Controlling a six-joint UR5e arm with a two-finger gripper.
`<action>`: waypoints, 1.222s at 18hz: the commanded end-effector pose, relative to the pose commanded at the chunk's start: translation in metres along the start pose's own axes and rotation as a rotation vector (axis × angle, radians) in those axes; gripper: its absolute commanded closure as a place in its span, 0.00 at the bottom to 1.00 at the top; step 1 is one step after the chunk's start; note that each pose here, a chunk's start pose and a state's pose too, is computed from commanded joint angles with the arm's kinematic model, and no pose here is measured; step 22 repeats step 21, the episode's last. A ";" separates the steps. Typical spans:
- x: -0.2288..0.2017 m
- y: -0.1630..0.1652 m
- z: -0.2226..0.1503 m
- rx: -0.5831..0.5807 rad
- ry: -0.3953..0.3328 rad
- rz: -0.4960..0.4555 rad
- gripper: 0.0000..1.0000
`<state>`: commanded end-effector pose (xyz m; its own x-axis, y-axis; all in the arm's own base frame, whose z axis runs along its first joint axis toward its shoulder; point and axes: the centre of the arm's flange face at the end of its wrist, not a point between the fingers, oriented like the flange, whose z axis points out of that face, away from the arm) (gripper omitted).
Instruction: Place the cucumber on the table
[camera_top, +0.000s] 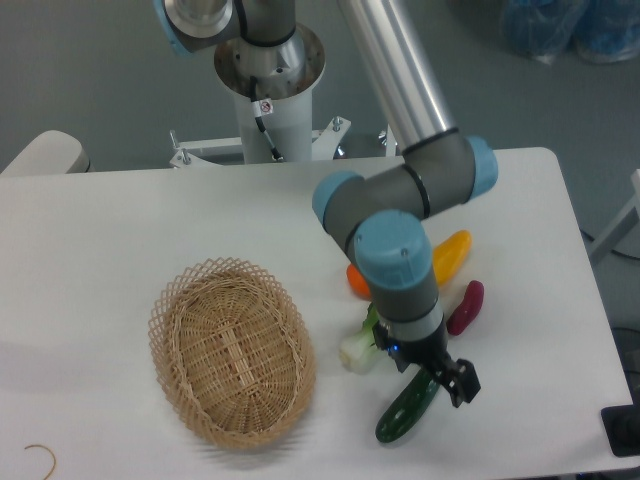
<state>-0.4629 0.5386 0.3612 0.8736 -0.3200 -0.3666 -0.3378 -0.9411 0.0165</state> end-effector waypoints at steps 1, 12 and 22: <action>0.001 0.004 -0.013 -0.006 0.018 0.038 0.00; -0.024 0.136 -0.060 0.029 0.139 0.242 0.00; -0.024 0.175 -0.064 0.051 0.155 0.319 0.00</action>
